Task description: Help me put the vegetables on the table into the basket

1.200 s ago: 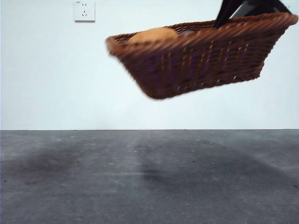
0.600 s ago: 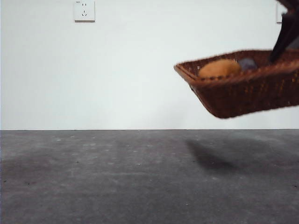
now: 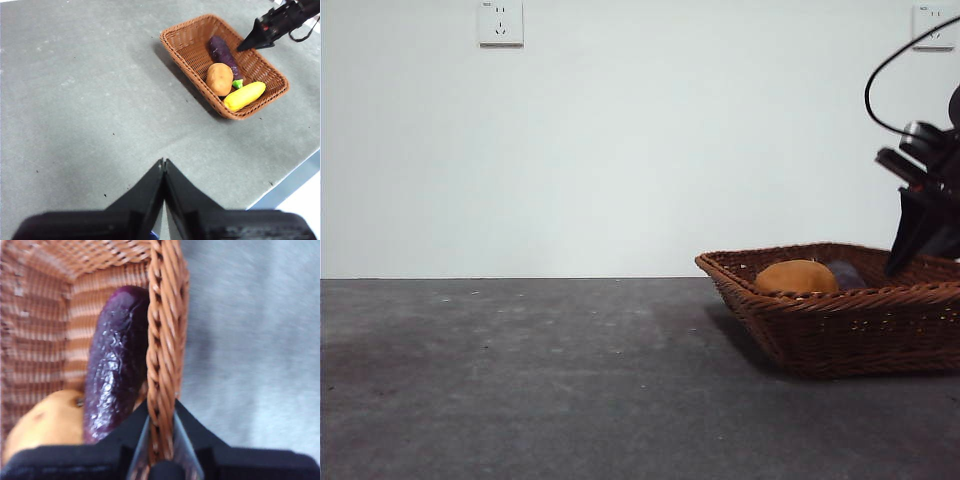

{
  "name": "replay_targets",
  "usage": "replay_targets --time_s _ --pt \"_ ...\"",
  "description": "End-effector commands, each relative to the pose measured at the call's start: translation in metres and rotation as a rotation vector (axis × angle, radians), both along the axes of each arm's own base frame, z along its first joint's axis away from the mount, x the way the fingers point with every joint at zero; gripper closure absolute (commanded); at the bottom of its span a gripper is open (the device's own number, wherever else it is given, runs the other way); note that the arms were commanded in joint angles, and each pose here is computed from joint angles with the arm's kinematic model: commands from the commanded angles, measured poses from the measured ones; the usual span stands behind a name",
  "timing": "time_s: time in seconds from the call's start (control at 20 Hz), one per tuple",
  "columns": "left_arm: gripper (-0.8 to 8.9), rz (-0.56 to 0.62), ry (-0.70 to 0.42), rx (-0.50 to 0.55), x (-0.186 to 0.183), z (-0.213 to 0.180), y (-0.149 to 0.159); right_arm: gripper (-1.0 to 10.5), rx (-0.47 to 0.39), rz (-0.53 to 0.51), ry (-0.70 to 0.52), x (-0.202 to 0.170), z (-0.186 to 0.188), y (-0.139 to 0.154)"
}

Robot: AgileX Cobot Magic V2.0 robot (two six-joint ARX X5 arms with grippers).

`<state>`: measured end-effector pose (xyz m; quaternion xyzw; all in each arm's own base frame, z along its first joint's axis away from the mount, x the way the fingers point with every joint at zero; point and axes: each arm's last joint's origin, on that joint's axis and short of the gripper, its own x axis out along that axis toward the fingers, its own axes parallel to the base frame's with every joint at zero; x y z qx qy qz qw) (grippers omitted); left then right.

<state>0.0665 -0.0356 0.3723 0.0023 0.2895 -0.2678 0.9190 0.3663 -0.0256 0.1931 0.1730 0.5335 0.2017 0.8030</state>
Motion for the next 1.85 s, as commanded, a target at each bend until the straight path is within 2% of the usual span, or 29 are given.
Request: replay_targets --time_s 0.05,0.2,0.7,0.75,0.85,0.9,0.95,1.1,1.3,1.45,1.6,1.65,1.75,1.85 --pt "8.2 -0.001 -0.005 0.01 0.001 0.0 0.0 9.6 -0.014 0.004 0.0 0.005 -0.008 -0.001" --pt "8.2 -0.002 0.008 0.017 0.004 -0.001 -0.002 9.6 -0.084 -0.006 0.003 0.006 -0.012 -0.005" --pt "8.21 -0.01 0.029 0.039 0.013 -0.003 -0.006 9.4 -0.081 -0.013 0.009 0.005 -0.012 -0.009" --pt "8.2 -0.01 0.029 0.039 0.013 -0.003 -0.006 9.0 -0.081 -0.013 0.007 0.005 -0.012 -0.009" --pt "8.2 -0.01 0.029 0.039 0.013 -0.003 -0.006 6.4 -0.081 -0.013 0.0 0.005 -0.012 -0.009" --pt "8.2 -0.011 0.029 0.039 0.013 -0.003 -0.006 5.6 -0.074 -0.011 -0.006 0.006 -0.012 -0.009" --pt "8.2 -0.01 0.03 0.04 0.013 -0.003 -0.006 5.3 -0.069 -0.009 -0.011 0.006 -0.011 -0.009" --pt "8.2 -0.011 0.032 0.041 0.013 -0.003 -0.006 5.3 -0.07 -0.009 -0.014 0.007 -0.001 -0.01" --pt "8.2 -0.011 0.033 0.042 0.013 -0.003 -0.005 5.3 -0.083 0.002 -0.059 -0.001 0.046 -0.011" --pt "8.2 -0.012 0.032 0.043 0.013 -0.003 -0.005 5.3 -0.083 0.004 -0.087 -0.026 0.092 -0.007" --pt "8.2 -0.013 0.031 0.043 0.013 -0.003 -0.006 5.4 -0.013 0.036 -0.086 -0.066 0.13 0.002" --pt "8.2 -0.013 0.03 0.043 0.013 -0.003 -0.006 5.7 -0.012 0.049 -0.09 -0.08 0.141 0.006" --pt "8.2 -0.015 0.028 0.046 0.013 -0.003 -0.006 7.2 -0.023 0.078 -0.111 -0.108 0.161 0.012" --pt "8.2 -0.017 0.026 0.048 0.013 -0.003 -0.006 8.1 -0.033 0.107 -0.152 -0.137 0.18 0.02"
